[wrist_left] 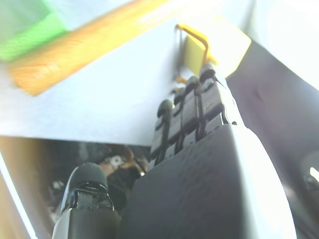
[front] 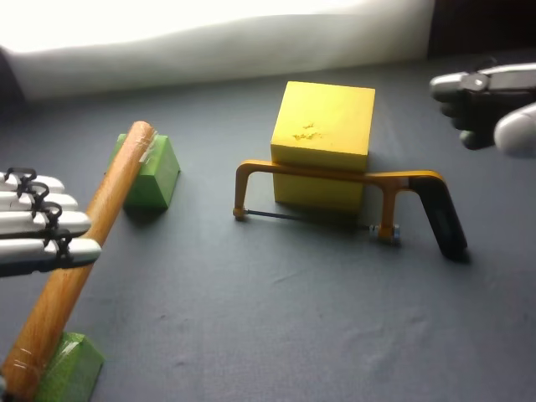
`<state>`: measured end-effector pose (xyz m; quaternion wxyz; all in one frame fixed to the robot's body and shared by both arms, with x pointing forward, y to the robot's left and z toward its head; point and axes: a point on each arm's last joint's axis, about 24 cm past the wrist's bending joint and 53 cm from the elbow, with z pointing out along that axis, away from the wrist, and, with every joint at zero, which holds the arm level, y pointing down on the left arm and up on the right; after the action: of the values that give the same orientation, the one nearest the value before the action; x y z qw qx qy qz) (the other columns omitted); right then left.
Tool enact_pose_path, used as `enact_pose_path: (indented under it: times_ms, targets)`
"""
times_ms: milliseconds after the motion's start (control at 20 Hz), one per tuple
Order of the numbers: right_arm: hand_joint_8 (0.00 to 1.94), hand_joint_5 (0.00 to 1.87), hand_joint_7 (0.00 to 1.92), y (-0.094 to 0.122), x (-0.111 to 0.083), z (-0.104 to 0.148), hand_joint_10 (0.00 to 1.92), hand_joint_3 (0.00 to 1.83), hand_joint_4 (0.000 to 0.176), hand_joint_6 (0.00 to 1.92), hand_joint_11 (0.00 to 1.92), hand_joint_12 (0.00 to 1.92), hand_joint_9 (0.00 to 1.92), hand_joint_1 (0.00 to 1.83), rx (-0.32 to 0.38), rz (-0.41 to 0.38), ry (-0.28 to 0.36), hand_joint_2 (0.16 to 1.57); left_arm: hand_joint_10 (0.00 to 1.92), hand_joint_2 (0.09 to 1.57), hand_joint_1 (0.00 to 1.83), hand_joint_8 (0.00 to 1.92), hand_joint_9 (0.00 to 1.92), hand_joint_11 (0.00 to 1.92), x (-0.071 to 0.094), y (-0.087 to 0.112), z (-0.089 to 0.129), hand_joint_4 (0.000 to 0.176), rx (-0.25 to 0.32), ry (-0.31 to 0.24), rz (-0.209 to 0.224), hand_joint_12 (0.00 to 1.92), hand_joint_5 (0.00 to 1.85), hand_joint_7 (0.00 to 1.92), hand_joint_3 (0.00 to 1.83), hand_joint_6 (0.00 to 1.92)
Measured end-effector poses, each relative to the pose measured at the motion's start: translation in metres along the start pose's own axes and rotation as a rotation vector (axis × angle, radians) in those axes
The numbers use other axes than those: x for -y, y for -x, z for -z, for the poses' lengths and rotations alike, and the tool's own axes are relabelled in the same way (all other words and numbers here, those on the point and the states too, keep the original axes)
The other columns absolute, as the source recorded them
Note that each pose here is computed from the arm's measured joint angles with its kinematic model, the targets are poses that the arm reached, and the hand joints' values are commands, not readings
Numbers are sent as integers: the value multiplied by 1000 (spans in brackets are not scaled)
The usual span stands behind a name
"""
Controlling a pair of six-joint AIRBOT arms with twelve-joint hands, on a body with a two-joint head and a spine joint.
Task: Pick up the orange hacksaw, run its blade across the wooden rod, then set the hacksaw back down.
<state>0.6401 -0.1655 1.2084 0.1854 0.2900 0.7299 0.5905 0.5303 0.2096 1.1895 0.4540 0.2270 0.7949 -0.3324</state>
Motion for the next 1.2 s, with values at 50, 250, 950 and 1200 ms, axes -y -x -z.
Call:
enact_pose_path:
  times_ms: [50,250,950,1200]
  targets:
    - [0,0,0,9,6,4,0,0,0,0,0,389,22,693,31,-22,-18,1051,4,1212,0,5,13,24,5,-3,2,0,-9,-2,7,35,57,41,7,2]
    - [1,18,19,38,26,15,3,2,0,2,0,522,57,829,89,-35,-72,1069,2,1222,0,0,15,8,14,-21,9,0,-67,18,16,35,54,34,8,0]
    - [1,82,32,71,65,-9,1,0,0,1,0,692,88,982,-52,98,-147,1035,0,1229,0,0,42,0,-22,-48,6,0,-143,208,46,171,63,68,0,0]
    - [0,82,38,61,90,-31,1,7,0,1,0,708,100,999,-72,24,-193,1044,0,1237,0,1,33,0,-30,-53,5,0,-160,229,49,156,67,54,0,3]
